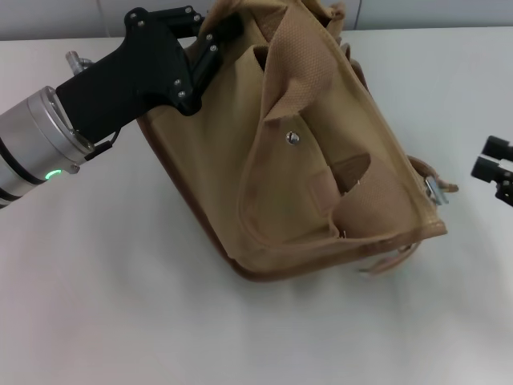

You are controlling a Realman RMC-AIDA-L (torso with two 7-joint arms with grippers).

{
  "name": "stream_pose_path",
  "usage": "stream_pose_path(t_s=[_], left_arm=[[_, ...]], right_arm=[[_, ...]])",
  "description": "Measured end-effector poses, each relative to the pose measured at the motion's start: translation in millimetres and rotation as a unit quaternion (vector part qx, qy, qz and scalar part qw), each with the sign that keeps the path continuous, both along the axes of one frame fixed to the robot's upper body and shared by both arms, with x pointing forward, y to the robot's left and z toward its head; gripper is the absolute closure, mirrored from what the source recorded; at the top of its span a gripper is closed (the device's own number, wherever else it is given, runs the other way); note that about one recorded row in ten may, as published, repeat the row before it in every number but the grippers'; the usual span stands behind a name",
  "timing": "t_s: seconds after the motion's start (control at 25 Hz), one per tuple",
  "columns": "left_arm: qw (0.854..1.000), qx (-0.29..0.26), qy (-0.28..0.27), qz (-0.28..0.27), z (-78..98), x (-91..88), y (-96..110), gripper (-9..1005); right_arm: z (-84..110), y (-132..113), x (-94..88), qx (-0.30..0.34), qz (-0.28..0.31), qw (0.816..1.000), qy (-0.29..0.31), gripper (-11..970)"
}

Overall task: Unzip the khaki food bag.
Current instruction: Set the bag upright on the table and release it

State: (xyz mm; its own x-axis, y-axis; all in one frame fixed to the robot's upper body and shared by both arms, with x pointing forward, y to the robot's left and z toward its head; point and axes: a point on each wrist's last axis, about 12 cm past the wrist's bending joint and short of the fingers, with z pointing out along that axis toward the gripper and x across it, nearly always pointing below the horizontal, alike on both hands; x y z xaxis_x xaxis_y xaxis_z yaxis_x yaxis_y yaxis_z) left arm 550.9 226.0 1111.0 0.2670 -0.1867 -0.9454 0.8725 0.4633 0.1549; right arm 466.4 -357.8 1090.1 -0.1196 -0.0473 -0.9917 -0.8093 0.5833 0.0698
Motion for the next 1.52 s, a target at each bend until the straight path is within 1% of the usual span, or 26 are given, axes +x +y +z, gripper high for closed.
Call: stream_pose_path(t_s=[0.04,0.16,0.28,0.48,0.68,0.8,0.92,1.04,1.16,1.24,1.36,1.52], left_arm=[[1.000,0.000,0.000,0.000,0.0,0.0,0,865],[1.000,0.000,0.000,0.000,0.1,0.3,0,864],[1.000,0.000,0.000,0.000,0.3,0.6,0,863],[1.000,0.000,0.000,0.000,0.2,0.6,-1,862],[1.000,0.000,0.000,-0.001,0.3,0.5,-1,860],[1.000,0.000,-0.001,-0.002,0.4,0.3,-1,859],[1.000,-0.001,0.002,-0.002,-0.6,-0.6,-1,858],[1.000,-0.003,0.007,-0.001,-3.0,-2.5,-1,857],[1.000,-0.010,0.014,-0.004,-6.4,-6.3,-1,856],[1.000,-0.015,0.023,-0.005,-9.9,-9.7,-2,856],[0.999,-0.019,0.034,-0.002,-17.3,-15.7,-4,855],[0.999,-0.022,0.036,0.002,-28.8,-27.9,-9,854]], right_arm=[[-0.5,-3,0.7,-0.009,-0.007,1.000,0.001,746],[-4.6,-10,3.3,-0.040,-0.021,0.999,0.015,678],[-10.5,-7,5.9,-0.066,-0.007,0.997,0.036,610],[-20.1,9,14.3,-0.088,0.019,0.994,0.053,497],[-24.4,25,31.2,-0.086,0.017,0.995,0.047,273],[-23.6,37,43.8,-0.068,0.018,0.997,0.032,219],[-24.6,52,54.7,-0.068,0.034,0.997,0.018,164],[-25.1,63,63.4,-0.081,0.047,0.996,0.007,272],[-19.9,63,67.2,-0.066,0.029,0.997,-0.016,397],[-13.4,57,69.0,-0.044,0.002,0.998,-0.034,480],[-3.9,45,69.9,-0.017,-0.039,0.997,-0.058,544],[8.7,33,73.8,0.004,-0.073,0.994,-0.077,630]])
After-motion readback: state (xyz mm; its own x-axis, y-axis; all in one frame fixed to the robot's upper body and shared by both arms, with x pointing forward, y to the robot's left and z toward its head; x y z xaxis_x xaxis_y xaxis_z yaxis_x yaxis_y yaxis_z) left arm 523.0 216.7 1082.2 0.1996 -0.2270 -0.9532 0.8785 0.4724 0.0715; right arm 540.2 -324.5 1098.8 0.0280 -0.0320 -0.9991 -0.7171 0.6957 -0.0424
